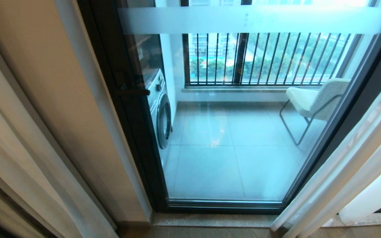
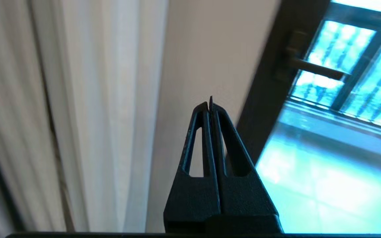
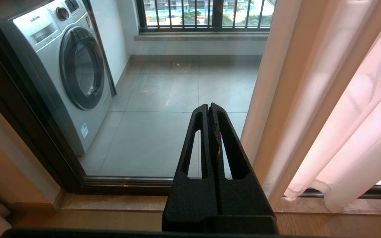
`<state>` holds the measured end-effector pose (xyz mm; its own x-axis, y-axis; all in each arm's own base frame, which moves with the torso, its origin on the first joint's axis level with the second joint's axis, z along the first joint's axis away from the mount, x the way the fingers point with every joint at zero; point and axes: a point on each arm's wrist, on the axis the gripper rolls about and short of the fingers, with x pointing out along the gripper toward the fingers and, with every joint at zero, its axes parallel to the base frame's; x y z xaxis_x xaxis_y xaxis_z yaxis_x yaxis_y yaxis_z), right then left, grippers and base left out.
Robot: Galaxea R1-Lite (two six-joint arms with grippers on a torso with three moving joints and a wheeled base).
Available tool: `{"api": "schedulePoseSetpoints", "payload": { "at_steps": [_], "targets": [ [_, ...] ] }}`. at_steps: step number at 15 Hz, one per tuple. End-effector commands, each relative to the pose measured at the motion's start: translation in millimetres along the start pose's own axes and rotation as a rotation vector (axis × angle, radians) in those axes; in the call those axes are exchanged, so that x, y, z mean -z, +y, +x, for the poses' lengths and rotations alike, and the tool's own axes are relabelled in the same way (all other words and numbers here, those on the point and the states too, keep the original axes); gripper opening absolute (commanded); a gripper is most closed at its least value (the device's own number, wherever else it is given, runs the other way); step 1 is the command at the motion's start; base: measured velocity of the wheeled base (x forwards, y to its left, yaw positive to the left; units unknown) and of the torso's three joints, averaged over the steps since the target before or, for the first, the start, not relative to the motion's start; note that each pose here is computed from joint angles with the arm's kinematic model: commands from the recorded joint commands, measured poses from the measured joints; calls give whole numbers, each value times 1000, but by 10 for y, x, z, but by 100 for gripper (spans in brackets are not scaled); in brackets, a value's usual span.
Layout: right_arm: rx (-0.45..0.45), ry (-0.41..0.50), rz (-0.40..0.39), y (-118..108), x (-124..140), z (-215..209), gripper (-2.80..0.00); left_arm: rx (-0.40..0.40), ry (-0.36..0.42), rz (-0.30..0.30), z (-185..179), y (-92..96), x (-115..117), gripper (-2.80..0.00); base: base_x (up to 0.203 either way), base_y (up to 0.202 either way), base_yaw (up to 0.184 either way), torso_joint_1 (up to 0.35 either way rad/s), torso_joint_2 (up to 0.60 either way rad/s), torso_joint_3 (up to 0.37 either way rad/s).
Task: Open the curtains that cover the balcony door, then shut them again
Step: Pull the inner curtains open on both sides
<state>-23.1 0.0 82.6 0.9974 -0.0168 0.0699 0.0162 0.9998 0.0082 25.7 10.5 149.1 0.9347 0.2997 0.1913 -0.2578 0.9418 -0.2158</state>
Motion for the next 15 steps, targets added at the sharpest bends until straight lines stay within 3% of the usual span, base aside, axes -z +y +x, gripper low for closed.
{"api": "schedulePoseSetpoints", "payload": {
  "at_steps": [1,3,11,13,15],
  "targets": [
    [0,-1,0,0,-1,0,-280,61,-88,65,-374,-115,125,-280,0,0,0,0,0,0],
    [0,-1,0,0,-1,0,-280,125,-49,82,-449,-109,216,-280,0,0,0,0,0,0],
    [0,-1,0,0,-1,0,-280,69,163,176,-332,-28,351,-280,0,0,0,0,0,0],
    [0,-1,0,0,-1,0,-280,146,188,193,-316,-19,349,-280,0,0,0,0,0,0],
    [0,-1,0,0,-1,0,-280,220,206,250,-328,-1,363,-280,0,0,0,0,0,0]
  ]
}}
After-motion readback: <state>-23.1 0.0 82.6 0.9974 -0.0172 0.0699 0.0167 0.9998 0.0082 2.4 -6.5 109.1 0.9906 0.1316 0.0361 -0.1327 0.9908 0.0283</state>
